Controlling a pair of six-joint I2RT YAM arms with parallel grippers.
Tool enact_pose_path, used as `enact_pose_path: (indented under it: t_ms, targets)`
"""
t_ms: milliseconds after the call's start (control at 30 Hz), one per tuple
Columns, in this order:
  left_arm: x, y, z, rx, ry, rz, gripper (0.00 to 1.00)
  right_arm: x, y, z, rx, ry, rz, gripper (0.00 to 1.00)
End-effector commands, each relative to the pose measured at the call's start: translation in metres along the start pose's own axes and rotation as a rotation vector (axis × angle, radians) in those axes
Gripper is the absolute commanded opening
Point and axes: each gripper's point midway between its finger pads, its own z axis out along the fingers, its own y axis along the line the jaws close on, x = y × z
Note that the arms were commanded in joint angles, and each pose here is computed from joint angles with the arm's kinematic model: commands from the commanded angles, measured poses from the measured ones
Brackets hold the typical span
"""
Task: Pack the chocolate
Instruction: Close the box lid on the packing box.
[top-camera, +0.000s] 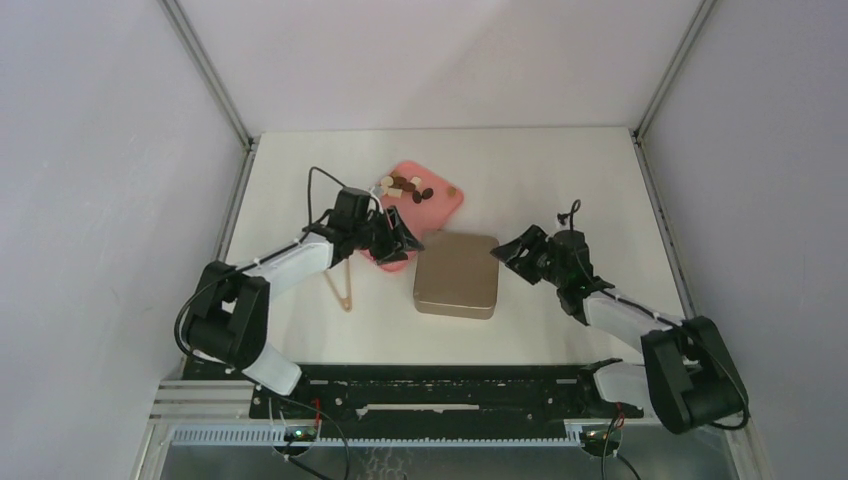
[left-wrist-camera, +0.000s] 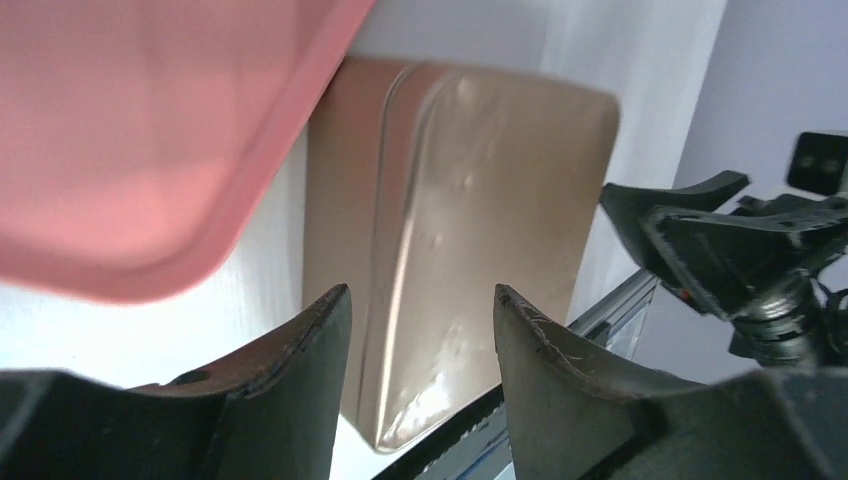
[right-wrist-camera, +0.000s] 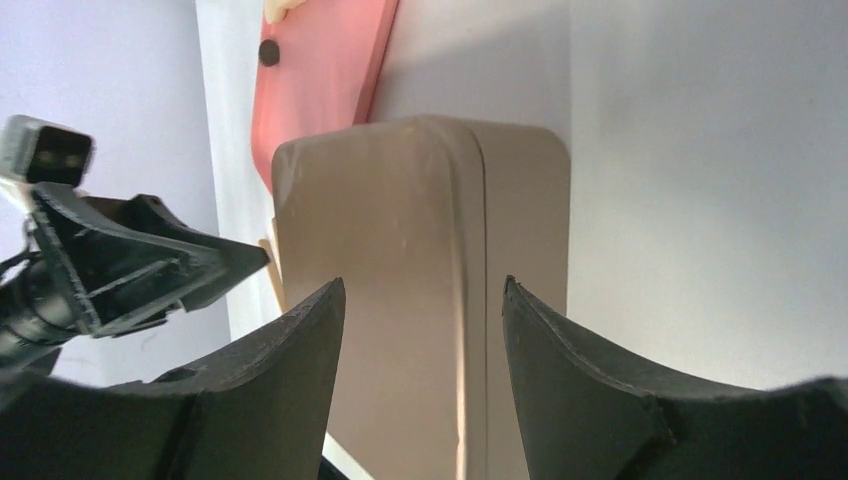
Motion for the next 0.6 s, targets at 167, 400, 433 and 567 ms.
enact_pose_path:
  t_ms: [167,400,433,567]
  targets:
    - [-0.052,-0.017,0.016,0.010,-0.052,0.043,0.56,-0.027,0.018,0.032,-0.067,0.013,-0.036,0.64]
    - [-0.051,-0.002,0.043,-0.017,0.010,0.028,0.50,-0.020,0.002,0.050,-0.038,0.059,-0.004,0.57]
    - [-0.049,0.002,0.046,-0.025,0.020,0.022,0.47,-0.018,-0.001,0.052,-0.034,0.066,-0.002,0.56]
    - [-0.042,0.017,0.056,-0.051,0.040,0.001,0.39,-0.009,-0.014,0.059,-0.001,0.100,0.010,0.51]
